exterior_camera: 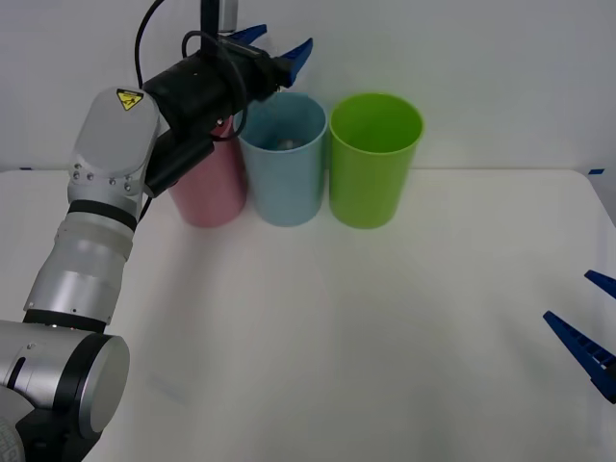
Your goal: Grasp the object on the table and drop it into the matching bin: aluminum can to the light blue bin, PET bottle to the pink bin.
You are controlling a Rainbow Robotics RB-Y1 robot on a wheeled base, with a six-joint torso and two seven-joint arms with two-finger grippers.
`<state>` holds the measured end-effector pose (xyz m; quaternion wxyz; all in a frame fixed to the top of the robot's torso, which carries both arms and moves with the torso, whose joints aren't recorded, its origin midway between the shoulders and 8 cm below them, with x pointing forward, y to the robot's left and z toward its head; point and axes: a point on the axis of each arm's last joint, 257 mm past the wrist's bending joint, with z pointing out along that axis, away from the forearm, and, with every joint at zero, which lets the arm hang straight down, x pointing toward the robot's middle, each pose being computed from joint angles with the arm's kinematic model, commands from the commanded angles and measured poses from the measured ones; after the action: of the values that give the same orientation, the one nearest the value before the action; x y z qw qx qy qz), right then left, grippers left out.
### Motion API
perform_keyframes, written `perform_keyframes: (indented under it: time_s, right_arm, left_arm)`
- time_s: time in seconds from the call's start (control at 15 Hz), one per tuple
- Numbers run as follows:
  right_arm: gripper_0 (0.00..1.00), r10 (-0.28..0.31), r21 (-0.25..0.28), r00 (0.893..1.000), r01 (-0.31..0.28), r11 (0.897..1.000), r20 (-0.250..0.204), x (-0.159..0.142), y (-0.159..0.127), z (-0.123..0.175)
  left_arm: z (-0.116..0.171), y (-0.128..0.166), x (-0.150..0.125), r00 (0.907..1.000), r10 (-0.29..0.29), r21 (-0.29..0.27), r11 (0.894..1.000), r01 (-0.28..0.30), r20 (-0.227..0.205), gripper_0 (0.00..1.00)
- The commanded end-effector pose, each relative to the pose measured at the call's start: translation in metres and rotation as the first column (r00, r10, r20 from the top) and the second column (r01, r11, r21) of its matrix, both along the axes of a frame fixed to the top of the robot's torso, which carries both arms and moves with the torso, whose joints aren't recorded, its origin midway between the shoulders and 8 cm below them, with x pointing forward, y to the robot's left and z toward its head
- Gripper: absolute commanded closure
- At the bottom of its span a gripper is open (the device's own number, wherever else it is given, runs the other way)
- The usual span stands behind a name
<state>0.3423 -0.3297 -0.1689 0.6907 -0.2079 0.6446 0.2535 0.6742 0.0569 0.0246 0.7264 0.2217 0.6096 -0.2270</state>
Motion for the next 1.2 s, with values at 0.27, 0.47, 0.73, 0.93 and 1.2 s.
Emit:
perform_keyframes:
  time_s: [0.27, 0.47, 0.73, 0.93, 1.2]
  right_arm:
    - [0.00, 0.000, 0.000, 1.000, 0.000, 1.000, 0.000, 0.000, 0.000, 0.000]
    - [0.00, 0.000, 0.000, 1.000, 0.000, 1.000, 0.000, 0.000, 0.000, 0.000]
    - [0.00, 0.000, 0.000, 1.000, 0.000, 1.000, 0.000, 0.000, 0.000, 0.000]
    - [0.00, 0.000, 0.000, 1.000, 0.000, 1.000, 0.000, 0.000, 0.000, 0.000]
    - [0.00, 0.000, 0.000, 1.000, 0.000, 1.000, 0.000, 0.000, 0.000, 0.000]
  left_arm:
    - [0.002, 0.002, -0.001, 1.0000, -0.008, -0.025, 1.000, 0.008, -0.004, 0.00]
    - [-0.002, 0.006, -0.004, 0.9997, -0.020, -0.033, 0.999, 0.020, -0.012, 0.00]
    - [-0.006, 0.015, -0.008, 0.9987, -0.046, -0.046, 0.998, 0.045, -0.023, 0.00]
    - [-0.011, 0.026, -0.017, 0.9957, -0.086, -0.077, 0.994, 0.083, -0.034, 0.00]
    - [-0.016, 0.047, -0.038, 0.9949, -0.099, -0.110, 0.989, 0.097, -0.016, 0.00]
